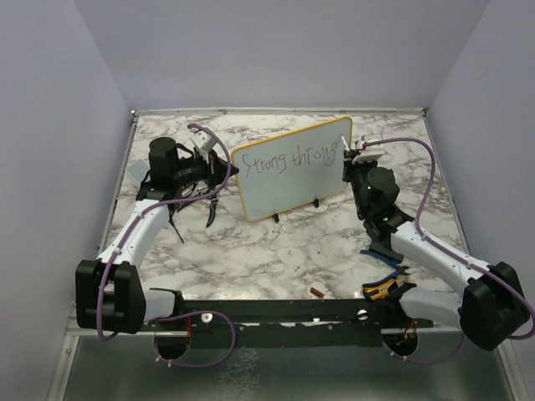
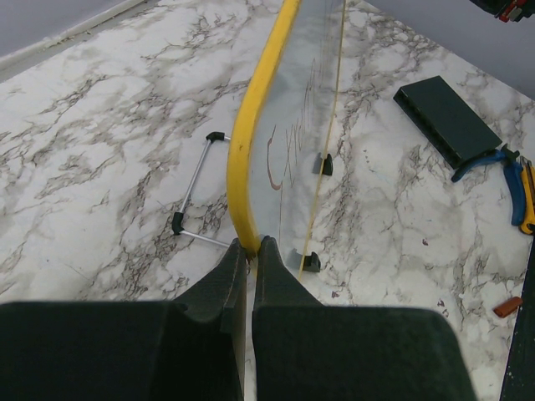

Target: Write a sentence on the whiteboard

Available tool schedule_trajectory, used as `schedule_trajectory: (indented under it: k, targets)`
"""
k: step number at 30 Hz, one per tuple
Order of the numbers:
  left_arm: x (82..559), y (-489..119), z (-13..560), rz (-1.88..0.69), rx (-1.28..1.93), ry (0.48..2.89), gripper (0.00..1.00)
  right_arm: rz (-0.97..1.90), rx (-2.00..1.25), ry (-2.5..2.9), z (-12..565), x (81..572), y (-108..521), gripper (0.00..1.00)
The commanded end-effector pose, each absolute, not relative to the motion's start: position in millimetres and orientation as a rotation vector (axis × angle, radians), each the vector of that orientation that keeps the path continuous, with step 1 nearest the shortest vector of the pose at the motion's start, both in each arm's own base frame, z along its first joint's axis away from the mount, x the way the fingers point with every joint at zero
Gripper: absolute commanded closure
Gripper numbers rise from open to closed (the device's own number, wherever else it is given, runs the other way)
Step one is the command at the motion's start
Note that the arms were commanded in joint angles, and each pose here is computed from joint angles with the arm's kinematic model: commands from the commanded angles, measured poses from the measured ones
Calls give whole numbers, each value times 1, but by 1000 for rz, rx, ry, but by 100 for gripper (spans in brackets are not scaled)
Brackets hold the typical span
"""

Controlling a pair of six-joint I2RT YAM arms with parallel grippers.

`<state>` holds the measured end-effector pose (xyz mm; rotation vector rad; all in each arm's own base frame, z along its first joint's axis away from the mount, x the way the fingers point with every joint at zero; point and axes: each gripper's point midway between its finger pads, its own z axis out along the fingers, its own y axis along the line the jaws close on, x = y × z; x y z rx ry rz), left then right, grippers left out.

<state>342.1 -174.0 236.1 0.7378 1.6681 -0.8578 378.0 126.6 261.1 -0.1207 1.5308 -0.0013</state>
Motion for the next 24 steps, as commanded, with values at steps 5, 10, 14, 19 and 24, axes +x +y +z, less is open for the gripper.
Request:
schedule_trajectory:
  k: [5,10,14,19,24]
  targets:
    - [345,-168,231,-790,754,1665,100,26,-122,1609,229,374,127,99]
    - [345,-168,232,-790,755,1663,100,47,-123,1656,213,367,128,99]
    - [344,-168,232,-791,755,1663,100,68,-111,1694,200,362,128,99]
    - [344,-168,232,-790,753,1662,100,72,-108,1722,189,359,128,99]
    - [344,-168,233,-790,754,1661,100,66,-104,1696,199,362,127,99]
